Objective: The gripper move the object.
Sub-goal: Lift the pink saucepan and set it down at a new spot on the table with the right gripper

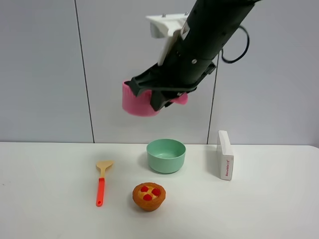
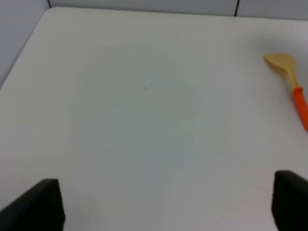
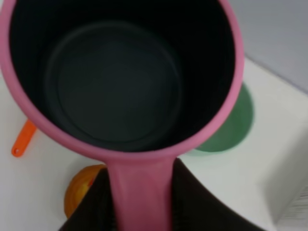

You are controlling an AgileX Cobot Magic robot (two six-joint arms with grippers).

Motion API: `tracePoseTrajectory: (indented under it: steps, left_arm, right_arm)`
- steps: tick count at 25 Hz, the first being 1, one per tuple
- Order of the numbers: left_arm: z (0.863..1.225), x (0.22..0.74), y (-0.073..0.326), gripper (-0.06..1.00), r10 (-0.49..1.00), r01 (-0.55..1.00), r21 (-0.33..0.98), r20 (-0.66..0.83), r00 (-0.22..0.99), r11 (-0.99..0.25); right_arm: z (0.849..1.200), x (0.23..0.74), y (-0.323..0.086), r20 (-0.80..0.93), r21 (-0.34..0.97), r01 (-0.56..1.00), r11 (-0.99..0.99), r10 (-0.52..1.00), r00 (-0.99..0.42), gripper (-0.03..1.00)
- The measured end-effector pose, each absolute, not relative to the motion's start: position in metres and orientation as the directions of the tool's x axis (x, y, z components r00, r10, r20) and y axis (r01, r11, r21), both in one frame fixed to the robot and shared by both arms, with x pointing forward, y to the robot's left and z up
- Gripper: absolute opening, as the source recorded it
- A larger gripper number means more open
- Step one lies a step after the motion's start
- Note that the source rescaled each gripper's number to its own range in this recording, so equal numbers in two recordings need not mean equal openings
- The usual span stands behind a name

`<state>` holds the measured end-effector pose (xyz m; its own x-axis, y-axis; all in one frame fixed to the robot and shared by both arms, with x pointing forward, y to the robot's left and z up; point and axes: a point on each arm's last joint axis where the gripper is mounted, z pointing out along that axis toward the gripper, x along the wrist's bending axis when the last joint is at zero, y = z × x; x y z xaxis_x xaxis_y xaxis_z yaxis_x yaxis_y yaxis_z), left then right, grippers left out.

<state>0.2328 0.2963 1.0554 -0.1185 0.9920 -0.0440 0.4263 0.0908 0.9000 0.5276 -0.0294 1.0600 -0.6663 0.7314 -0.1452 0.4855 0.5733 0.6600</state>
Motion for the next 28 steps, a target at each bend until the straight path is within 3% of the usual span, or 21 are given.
tracePoseTrajectory:
  steps: [7,16,28]
  left_arm:
    - [1.055,0.233,0.296,1.00,0.992,0.426,0.900,-0.044,-0.119,0.091]
    - [1.055,0.233,0.296,1.00,0.992,0.426,0.900,-0.044,-0.119,0.091]
    - [1.055,0.233,0.296,1.00,0.992,0.426,0.900,-0.044,-0.119,0.091]
  right_arm:
    - [1.036,0.558,0.022,-0.130,0.664,0.520,0.537,0.768,-0.627,0.00]
    - [0.990,0.590,0.040,-0.088,0.646,0.687,0.333,0.926,-0.366,0.00]
    - [0.953,0.611,0.069,-0.047,0.734,0.591,0.335,0.893,-0.447,0.00]
